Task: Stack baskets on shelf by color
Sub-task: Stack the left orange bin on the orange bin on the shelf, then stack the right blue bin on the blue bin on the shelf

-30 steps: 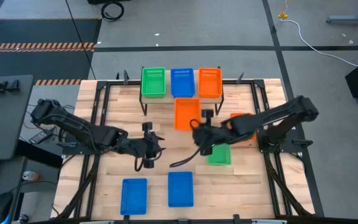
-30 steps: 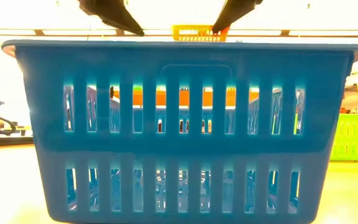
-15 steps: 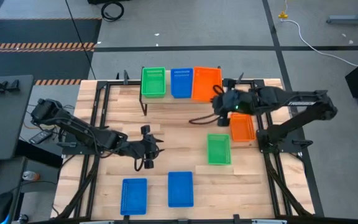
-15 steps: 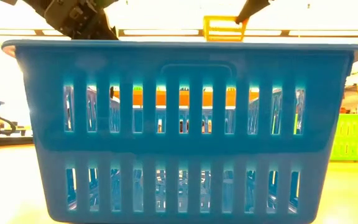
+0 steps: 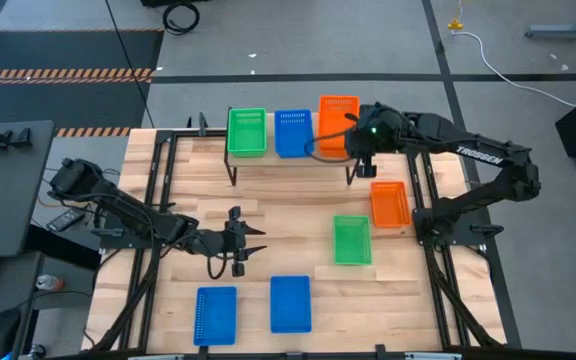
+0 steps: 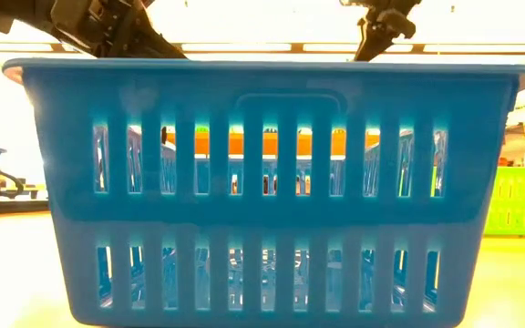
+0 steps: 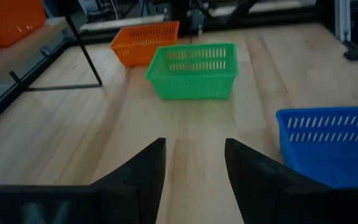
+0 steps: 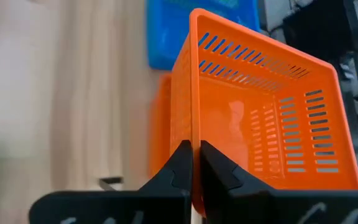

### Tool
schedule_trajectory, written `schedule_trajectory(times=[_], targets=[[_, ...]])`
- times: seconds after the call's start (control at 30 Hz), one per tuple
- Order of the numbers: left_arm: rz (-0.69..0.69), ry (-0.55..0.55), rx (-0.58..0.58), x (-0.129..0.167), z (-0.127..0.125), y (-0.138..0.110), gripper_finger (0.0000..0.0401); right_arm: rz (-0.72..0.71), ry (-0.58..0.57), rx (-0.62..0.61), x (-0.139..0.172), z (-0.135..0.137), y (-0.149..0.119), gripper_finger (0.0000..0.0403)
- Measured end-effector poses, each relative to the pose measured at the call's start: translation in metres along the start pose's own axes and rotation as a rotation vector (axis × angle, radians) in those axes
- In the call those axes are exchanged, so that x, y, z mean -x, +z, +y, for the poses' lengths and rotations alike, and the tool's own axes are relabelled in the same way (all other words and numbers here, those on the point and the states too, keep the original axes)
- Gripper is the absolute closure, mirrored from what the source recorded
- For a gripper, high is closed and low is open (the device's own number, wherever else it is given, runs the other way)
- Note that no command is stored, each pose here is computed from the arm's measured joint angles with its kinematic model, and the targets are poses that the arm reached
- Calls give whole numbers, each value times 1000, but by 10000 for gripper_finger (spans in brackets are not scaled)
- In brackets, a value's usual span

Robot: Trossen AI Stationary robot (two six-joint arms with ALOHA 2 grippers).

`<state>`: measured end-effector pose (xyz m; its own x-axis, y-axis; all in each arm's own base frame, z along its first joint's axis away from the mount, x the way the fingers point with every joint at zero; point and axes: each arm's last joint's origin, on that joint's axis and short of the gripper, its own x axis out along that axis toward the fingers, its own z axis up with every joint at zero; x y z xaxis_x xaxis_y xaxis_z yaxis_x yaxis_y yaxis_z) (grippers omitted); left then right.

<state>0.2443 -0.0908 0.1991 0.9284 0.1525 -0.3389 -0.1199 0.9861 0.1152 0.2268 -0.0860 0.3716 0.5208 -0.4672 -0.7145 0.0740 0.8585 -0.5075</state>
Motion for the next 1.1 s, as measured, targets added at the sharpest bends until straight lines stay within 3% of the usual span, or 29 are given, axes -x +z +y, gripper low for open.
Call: schedule_trajectory(times=[0.17, 0.57, 0.87, 1.1], targets=[[-17, -3, 10, 1, 1, -6, 229, -29, 45, -17, -11, -7, -7, 387], [-28, -4, 16, 1, 1, -7, 229, 13, 32, -19, -35, -8, -22, 379], [-28, -4, 18, 1, 1, -7, 229, 7, 47, -67, -35, -8, -22, 348], [-28, -4, 22, 1, 1, -7, 229, 33, 65, -70, -35, -6, -25, 297]])
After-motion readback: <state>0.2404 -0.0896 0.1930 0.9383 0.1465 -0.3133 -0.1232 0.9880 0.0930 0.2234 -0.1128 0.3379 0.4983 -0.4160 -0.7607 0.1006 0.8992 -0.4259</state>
